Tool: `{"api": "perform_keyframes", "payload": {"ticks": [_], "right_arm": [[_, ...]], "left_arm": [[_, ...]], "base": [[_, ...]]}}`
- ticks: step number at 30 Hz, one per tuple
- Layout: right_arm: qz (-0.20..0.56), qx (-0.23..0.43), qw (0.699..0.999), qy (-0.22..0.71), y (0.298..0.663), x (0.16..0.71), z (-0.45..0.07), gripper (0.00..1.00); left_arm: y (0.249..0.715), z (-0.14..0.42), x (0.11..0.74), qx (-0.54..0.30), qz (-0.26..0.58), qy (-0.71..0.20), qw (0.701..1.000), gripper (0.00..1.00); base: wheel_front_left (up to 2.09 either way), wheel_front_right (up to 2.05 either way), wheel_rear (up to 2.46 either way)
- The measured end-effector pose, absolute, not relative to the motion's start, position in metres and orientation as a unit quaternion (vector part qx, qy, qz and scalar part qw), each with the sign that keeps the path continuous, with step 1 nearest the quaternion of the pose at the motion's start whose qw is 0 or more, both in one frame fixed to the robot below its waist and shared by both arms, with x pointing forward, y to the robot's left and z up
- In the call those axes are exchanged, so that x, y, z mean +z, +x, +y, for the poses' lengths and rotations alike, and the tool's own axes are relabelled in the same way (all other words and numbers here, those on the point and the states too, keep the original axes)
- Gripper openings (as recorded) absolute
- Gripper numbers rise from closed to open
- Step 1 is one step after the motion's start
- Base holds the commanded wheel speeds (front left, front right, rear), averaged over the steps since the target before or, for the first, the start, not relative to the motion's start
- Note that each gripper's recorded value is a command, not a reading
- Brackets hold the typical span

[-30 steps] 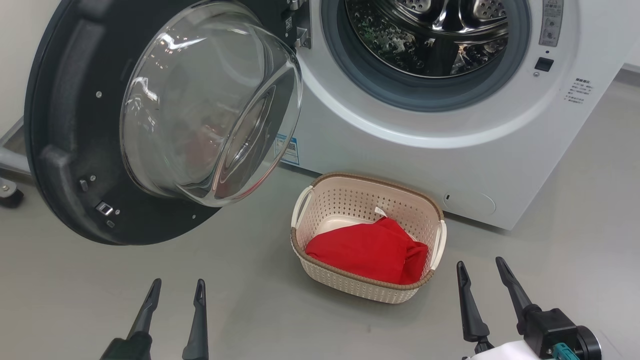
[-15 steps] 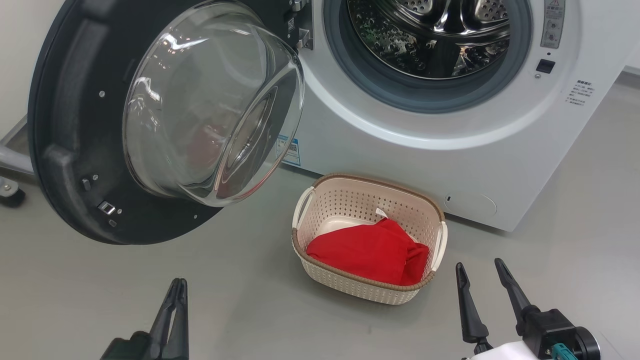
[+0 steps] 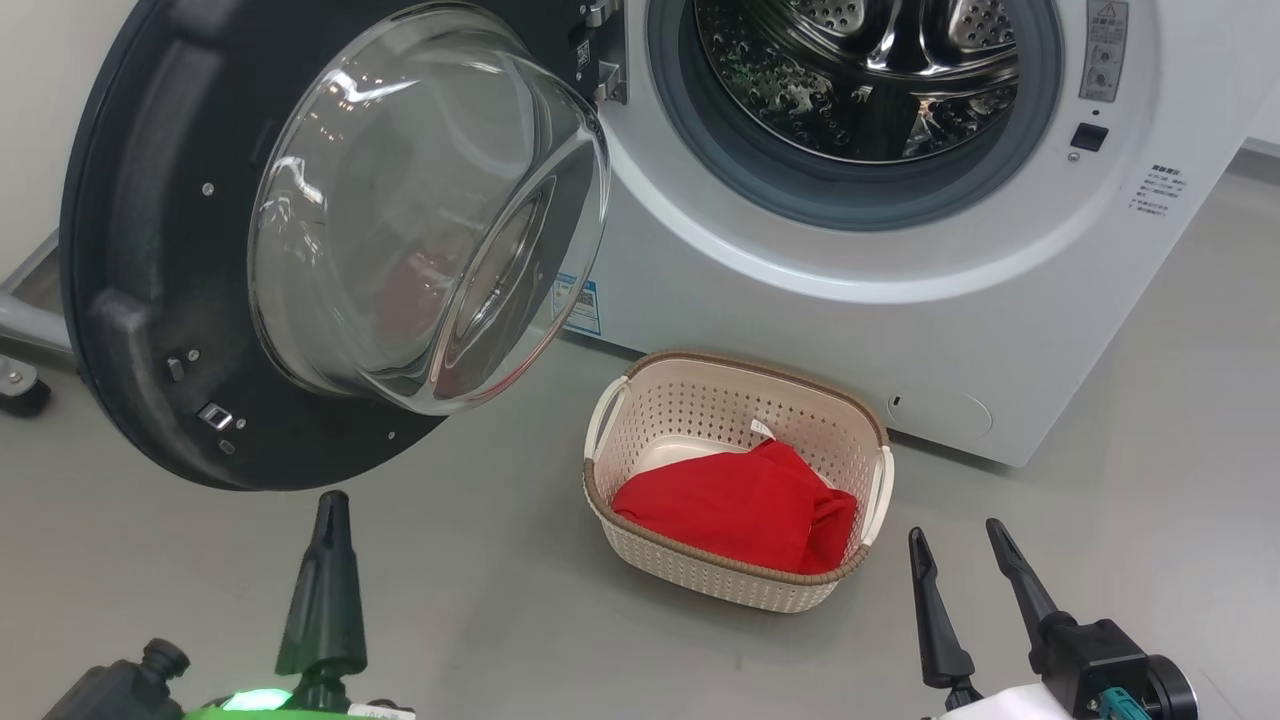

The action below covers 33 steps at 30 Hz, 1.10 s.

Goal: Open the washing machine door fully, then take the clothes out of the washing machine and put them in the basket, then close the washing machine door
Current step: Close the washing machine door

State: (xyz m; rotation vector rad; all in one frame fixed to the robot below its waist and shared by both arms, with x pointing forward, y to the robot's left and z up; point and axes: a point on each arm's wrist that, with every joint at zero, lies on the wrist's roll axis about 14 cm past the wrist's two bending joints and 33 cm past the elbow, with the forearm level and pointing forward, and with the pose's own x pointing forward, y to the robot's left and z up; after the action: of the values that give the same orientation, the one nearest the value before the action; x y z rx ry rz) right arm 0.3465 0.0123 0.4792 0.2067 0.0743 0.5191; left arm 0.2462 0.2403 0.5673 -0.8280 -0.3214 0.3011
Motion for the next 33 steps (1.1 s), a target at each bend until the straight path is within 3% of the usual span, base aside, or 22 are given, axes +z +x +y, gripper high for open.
{"api": "perform_keyframes", "payload": {"ticks": [1, 2, 6, 12, 21, 28, 33], "right_arm": [[0.037, 0.256, 0.961, 0.102, 0.347, 0.479, 0.012, 1.0], [0.037, 0.256, 0.961, 0.102, 0.346, 0.479, 0.012, 1.0], [0.037, 0.255, 0.961, 0.102, 0.346, 0.479, 0.011, 1.0], [0.041, 0.252, 0.961, 0.103, 0.347, 0.476, 0.01, 1.0], [0.043, 0.249, 0.962, 0.103, 0.353, 0.474, 0.008, 1.0], [0.05, 0.256, 0.96, 0.104, 0.353, 0.47, 0.013, 1.0], [0.055, 0.26, 0.959, 0.1, 0.354, 0.468, 0.014, 1.0]], "left_arm": [[0.246, 0.24, 0.567, 0.145, -0.155, -0.399, 0.892, 0.0], [0.247, 0.231, 0.588, 0.117, -0.187, -0.451, 0.865, 0.0], [0.244, 0.225, 0.617, 0.08, -0.235, -0.539, 0.805, 0.0], [0.236, 0.271, 0.651, 0.071, -0.318, -0.607, 0.725, 0.0], [0.224, 0.338, 0.679, 0.11, -0.411, -0.572, 0.702, 0.0], [0.215, 0.408, 0.671, 0.187, -0.423, -0.557, 0.69, 0.0], [0.223, 0.445, 0.653, 0.23, -0.386, -0.564, 0.693, 0.0]], "base": [[0.0, 0.0, 0.0], [0.0, 0.0, 0.0], [0.0, 0.0, 0.0], [0.0, 0.0, 0.0], [0.0, 0.0, 0.0], [0.0, 0.0, 0.0], [0.0, 0.0, 0.0]]}}
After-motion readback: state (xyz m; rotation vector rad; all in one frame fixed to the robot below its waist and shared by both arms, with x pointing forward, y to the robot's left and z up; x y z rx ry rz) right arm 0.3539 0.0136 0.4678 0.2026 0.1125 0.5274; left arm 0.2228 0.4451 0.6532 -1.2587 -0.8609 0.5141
